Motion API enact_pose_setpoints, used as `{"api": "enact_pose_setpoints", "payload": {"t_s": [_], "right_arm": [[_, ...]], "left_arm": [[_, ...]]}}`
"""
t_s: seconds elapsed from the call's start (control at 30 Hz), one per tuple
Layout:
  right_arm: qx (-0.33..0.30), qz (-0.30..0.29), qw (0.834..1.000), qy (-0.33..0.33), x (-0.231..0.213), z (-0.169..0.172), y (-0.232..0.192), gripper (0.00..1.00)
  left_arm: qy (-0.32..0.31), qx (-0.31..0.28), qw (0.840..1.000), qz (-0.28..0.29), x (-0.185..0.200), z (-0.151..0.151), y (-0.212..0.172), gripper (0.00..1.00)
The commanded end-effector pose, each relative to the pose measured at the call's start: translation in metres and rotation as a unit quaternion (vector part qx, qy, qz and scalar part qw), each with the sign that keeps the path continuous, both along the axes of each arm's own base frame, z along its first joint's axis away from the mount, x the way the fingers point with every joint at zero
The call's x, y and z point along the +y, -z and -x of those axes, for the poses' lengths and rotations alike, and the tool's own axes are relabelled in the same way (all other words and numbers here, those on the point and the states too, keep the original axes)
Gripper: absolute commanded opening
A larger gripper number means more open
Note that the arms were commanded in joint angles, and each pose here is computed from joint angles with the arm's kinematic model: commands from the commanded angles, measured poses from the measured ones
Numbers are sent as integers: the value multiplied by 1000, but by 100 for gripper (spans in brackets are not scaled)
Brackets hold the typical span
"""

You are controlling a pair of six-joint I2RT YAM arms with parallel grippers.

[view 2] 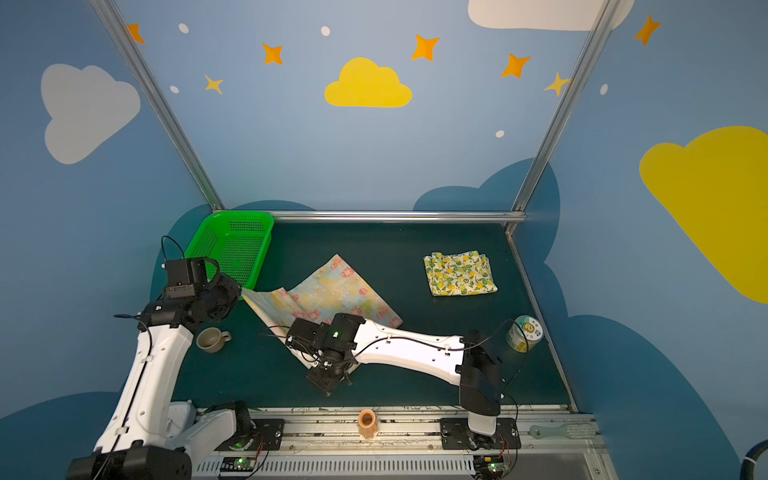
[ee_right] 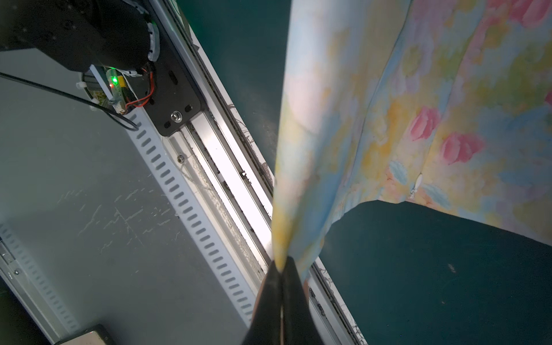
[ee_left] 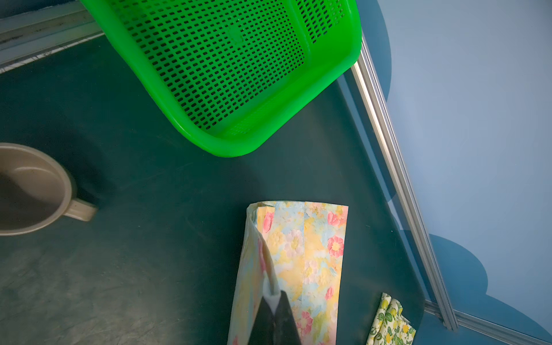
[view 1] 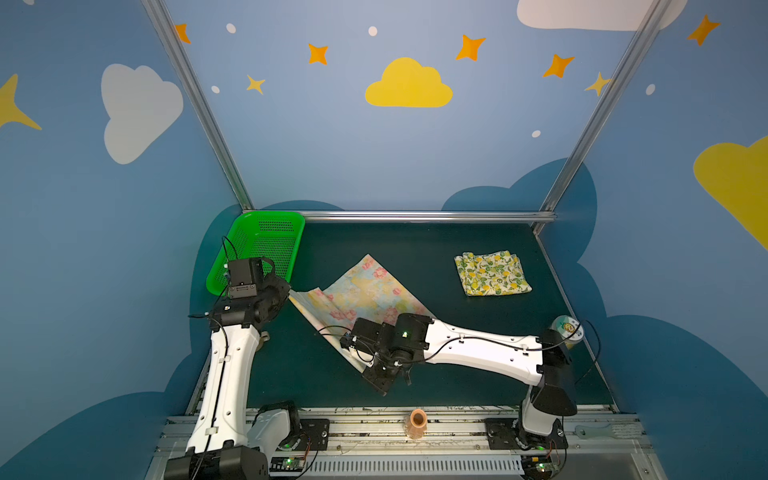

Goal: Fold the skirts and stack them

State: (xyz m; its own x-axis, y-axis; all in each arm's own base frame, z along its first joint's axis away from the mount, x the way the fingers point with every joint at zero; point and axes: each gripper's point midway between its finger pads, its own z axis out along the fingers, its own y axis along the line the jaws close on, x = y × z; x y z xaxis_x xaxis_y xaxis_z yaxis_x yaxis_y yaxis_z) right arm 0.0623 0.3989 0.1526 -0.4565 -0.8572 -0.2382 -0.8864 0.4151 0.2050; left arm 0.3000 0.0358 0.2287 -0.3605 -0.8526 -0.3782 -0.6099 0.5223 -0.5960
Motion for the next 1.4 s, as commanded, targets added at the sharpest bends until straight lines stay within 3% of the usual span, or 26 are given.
{"api": "enact_pose_setpoints", "payload": {"t_s": [0.0,0.23,0.57,0.93,1.37], "right_arm": [[11,-7,1000,-22,0,10,-4,0],[23,-26,999,-30,6,9,-8,0],[84,-77,993,36,-6,-33,-14,0],[151,-111,973,134,-34,-90,-7,0],[217,-111,943,227,-70,-136,21,0]], "left_arm": [[-14,7,1000,-17,9,8,1,4],[-8,-7,1000,-11,7,0,-5,4],[-9,-35,999,11,5,-42,-17,4],[51,-1,999,-12,-38,-129,-9,4],[127,60,990,-18,-106,-212,42,4]]}}
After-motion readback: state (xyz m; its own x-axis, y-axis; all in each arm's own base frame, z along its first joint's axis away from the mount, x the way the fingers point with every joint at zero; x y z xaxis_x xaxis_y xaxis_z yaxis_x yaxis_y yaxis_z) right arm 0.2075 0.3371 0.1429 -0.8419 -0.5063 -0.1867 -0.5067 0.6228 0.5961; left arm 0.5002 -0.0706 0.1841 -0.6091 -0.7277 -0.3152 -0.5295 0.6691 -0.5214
